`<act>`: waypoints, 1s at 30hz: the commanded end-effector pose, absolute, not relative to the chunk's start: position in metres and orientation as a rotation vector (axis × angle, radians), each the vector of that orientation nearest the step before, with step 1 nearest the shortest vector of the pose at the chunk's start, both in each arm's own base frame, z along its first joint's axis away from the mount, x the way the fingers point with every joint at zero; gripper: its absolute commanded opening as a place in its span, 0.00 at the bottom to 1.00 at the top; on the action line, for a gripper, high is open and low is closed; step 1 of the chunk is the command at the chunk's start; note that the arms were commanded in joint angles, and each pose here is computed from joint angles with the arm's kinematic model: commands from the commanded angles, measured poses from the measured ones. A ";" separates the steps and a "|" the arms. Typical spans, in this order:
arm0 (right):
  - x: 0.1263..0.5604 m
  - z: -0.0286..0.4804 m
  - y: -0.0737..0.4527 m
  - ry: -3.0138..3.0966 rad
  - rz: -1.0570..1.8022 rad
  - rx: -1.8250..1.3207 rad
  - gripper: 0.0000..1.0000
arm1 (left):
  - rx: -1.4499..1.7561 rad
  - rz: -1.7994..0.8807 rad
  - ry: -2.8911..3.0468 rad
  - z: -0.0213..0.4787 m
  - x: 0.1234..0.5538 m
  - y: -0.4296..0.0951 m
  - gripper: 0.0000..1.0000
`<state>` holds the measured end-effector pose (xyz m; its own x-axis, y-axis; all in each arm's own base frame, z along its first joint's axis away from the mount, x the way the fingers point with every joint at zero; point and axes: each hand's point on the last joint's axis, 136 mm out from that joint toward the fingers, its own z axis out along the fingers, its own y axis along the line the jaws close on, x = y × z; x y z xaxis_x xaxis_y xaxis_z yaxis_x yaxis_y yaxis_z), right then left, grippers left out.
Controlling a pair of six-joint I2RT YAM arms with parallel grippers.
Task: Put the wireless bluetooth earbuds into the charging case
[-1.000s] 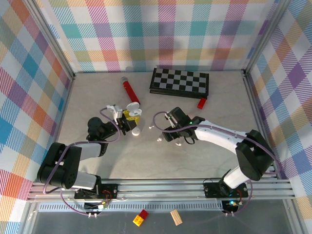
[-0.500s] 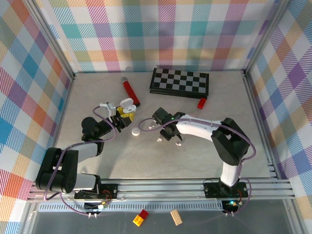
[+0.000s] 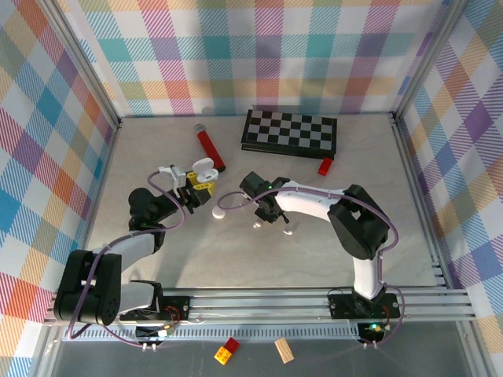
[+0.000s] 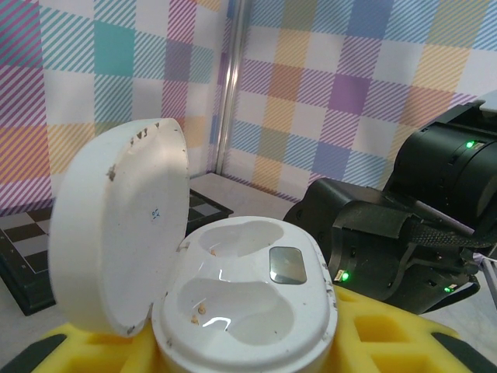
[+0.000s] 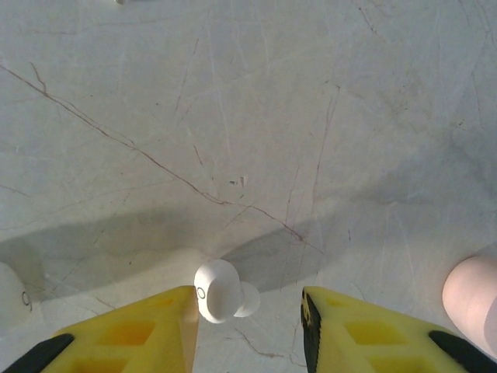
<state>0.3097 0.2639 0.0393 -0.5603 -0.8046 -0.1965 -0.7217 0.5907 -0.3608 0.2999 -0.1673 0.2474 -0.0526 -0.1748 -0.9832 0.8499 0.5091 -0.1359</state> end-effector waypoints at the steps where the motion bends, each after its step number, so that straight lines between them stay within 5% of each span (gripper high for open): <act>1: 0.309 0.035 0.267 2.493 -0.355 -1.276 0.38 | 0.672 -0.925 1.325 0.261 0.298 -0.166 0.39; 19: 0.314 0.026 0.267 2.527 -0.411 -1.273 0.23 | 0.672 -0.937 1.321 0.259 0.298 -0.167 0.39; 30: 0.302 0.015 0.262 2.618 -0.405 -1.287 0.29 | 0.674 -0.929 1.322 0.257 0.298 -0.167 0.39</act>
<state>0.3100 0.2637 0.0218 -0.5825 -0.8067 -0.0997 -0.7363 0.5757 -0.3556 0.3012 -0.1677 0.2449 -0.0696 -0.1818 -0.9809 0.8496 0.5045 -0.1538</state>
